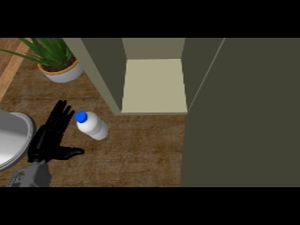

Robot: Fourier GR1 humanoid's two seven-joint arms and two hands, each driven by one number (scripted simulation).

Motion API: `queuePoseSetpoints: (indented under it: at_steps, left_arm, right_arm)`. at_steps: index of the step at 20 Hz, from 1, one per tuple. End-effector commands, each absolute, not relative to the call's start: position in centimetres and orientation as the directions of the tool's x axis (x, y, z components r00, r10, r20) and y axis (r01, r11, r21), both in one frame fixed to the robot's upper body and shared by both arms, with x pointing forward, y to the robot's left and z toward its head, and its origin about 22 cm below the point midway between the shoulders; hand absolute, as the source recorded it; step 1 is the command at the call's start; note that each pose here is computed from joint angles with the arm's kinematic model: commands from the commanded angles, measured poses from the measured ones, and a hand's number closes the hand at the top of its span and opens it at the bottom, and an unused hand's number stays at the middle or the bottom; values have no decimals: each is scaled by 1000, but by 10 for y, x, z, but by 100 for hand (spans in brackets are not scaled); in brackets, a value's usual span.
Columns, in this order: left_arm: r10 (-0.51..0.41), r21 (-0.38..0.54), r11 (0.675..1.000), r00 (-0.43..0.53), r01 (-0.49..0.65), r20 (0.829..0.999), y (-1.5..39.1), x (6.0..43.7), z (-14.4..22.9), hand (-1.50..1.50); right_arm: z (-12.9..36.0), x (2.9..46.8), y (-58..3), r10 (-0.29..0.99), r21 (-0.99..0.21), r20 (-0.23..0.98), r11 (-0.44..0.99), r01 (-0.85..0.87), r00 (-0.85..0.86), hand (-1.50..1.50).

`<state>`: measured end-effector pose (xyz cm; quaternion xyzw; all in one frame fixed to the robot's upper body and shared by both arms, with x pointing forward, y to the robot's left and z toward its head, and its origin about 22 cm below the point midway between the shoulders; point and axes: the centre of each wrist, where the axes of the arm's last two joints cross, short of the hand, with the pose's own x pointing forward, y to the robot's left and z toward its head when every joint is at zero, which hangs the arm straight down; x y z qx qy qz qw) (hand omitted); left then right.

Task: Pick up the bottled water, place it into the cabinet and close the cabinet

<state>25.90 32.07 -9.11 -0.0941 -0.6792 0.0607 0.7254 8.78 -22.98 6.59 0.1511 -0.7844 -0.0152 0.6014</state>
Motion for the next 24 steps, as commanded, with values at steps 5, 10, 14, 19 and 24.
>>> queuePoseSetpoints:
  at_steps: [5, 10, 14, 19, 24]
  left_arm:
    - [287, -294, 955, 122, 44, 950, 315, 263, -124, -150]
    - [281, -288, 955, 101, 70, 954, 321, 270, -131, -150]
    - [295, -303, 951, 115, 58, 948, 321, 279, -128, -150]
    - [317, -325, 944, 109, 64, 942, 288, 285, -138, -150]
    - [404, -417, 904, 129, 91, 905, 307, 264, -148, -150]
  right_arm:
    - [53, 91, -234, -243, 200, 945, 959, -201, -219, -150]
    - [62, 83, -224, -245, 190, 941, 953, -235, -233, -150]
    - [62, 95, -222, -254, 203, 938, 954, -220, -237, -150]
    - [58, 108, -240, -268, 213, 932, 950, -230, -244, -150]
    - [48, 95, -223, -264, 210, 938, 948, -239, -225, -150]
